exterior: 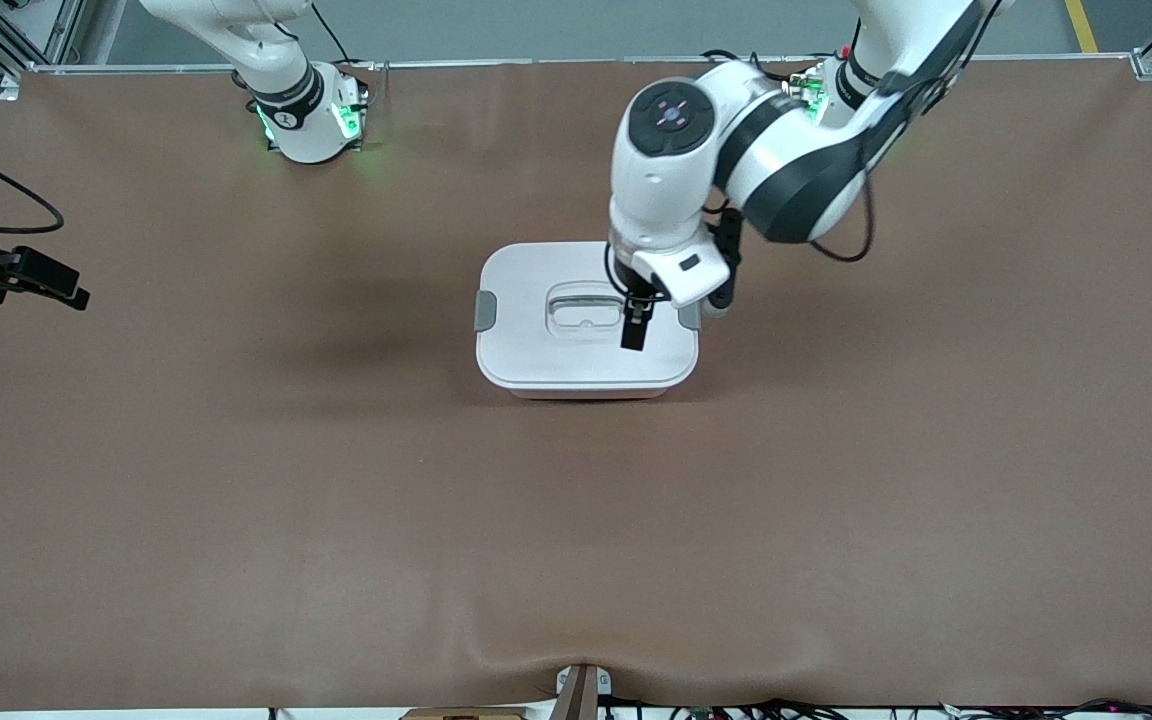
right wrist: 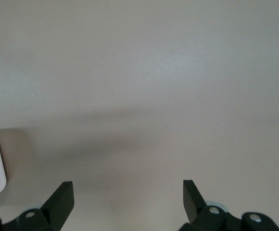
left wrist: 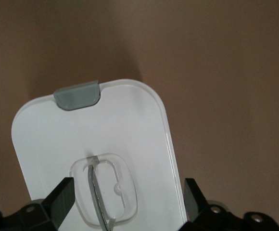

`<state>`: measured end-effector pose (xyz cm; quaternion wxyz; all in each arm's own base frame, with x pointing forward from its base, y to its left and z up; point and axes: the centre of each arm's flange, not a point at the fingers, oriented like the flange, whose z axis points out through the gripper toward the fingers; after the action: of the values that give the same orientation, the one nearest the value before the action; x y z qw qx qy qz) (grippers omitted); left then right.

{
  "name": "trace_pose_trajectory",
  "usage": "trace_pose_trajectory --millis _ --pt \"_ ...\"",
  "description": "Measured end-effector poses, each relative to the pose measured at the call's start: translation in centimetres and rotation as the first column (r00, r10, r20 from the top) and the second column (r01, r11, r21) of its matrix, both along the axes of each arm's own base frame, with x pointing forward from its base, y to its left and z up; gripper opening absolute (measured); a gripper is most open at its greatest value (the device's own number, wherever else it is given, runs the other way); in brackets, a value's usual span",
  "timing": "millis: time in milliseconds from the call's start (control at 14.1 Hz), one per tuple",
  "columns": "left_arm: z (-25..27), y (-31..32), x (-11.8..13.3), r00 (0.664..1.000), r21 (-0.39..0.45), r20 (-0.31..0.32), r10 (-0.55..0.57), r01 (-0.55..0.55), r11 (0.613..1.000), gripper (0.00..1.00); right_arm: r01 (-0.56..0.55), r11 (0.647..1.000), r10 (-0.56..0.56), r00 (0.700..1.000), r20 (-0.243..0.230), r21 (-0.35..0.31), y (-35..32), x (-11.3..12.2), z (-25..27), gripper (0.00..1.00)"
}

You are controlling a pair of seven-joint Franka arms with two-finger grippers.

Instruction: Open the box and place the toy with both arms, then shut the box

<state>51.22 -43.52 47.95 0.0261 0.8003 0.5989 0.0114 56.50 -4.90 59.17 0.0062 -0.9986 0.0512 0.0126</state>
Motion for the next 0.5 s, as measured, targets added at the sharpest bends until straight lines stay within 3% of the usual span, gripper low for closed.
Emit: trace_pose_trajectory --millis 213,496 --pt "4.0 4.3 2.0 0.987 0.015 0.049 -0.155 0.154 0.988 1.0 0.001 1.0 -0.001 1.0 0.012 -0.001 0.0 0.1 0.1 1.0" --pt "5.0 10.9 5.1 0.918 0.079 0.009 -0.397 0.395 0.915 1.0 0.002 1.0 -0.002 1.0 0.019 -0.002 0.0 0.2 0.2 1.0"
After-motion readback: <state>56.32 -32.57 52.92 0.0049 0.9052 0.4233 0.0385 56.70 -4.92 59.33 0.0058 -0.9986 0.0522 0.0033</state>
